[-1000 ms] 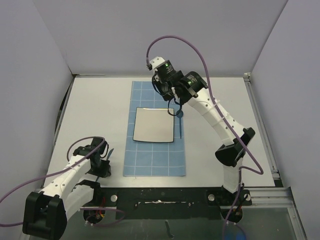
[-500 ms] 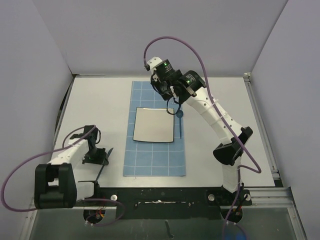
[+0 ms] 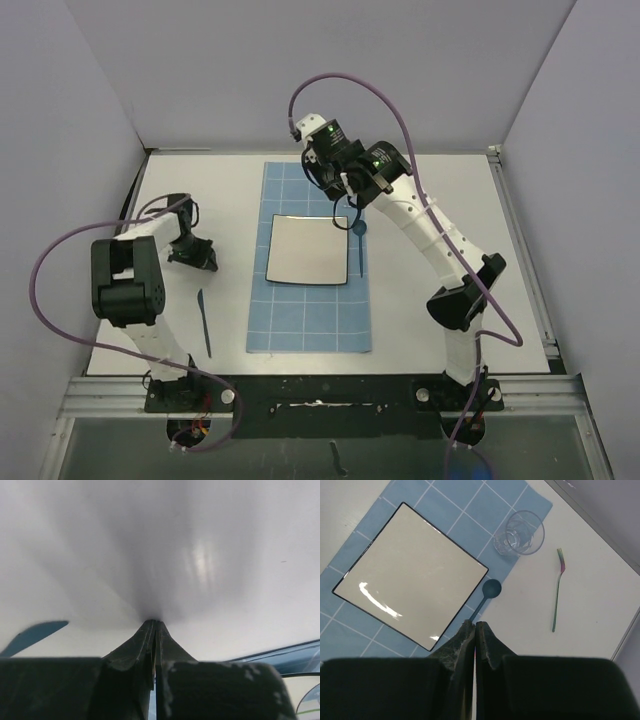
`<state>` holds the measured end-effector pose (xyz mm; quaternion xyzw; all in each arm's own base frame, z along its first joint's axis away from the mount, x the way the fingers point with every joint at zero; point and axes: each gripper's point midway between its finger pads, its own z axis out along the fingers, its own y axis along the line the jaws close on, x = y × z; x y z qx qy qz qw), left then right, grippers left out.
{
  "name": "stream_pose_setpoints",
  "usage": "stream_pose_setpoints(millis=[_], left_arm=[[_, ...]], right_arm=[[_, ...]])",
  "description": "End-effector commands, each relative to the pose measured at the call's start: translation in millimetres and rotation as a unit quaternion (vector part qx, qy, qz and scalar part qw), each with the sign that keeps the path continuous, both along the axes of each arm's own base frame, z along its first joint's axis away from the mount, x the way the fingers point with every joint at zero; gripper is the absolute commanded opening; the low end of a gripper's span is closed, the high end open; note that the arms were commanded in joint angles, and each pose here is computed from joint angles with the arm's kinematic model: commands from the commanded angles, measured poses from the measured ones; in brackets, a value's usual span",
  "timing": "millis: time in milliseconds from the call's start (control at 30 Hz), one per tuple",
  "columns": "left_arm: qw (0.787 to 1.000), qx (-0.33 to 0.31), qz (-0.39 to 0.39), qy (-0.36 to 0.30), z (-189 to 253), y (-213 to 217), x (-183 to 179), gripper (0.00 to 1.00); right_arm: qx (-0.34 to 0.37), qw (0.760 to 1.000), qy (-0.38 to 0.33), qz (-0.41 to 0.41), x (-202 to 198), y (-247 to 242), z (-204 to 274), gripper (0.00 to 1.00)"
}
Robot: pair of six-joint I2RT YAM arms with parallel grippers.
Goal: Set the dinner table for one person
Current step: Pick up the knife at the center of the board.
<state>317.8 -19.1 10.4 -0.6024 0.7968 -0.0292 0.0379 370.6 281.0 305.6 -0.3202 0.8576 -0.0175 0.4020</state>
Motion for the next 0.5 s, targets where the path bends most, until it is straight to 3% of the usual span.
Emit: stream_pose_setpoints(millis=[0,167,200,267,300,367,467], left_arm=[[0.995,0.064,-0.049,-0.052,20.1,14.4,28.5,0.00],[0.979,0.157,-0.063,-0.117,88.5,35.5,7.8,0.00],[0.975,0.168,-0.067,-0.127,100.0,38.3,1.2,0.07],[0.969,0.187,-0.081,-0.141,117.3,41.3,-13.0,0.39],[0.966,0.196,-0.090,-0.144,124.3,42.1,-21.4,0.47],[0.964,0.210,-0.094,-0.135,133.7,41.6,-43.5,0.53],[0.970,0.207,-0.090,-0.093,132.4,31.8,-81.2,0.52]], right_arm=[[0.022,0.999,-0.031,-0.011,-11.7,-11.8,31.8,0.00],[0.030,0.999,-0.029,-0.006,-19.3,-6.7,31.9,0.00],[0.030,0.999,-0.029,-0.004,-20.6,-5.0,31.7,0.00],[0.034,0.999,-0.030,0.000,-23.3,-1.2,32.1,0.01],[0.034,0.999,-0.030,0.003,-24.4,0.0,32.3,0.04],[0.037,0.999,-0.031,0.005,-26.3,3.0,32.8,0.07],[0.045,0.998,-0.038,0.005,-29.7,5.0,37.3,0.09]])
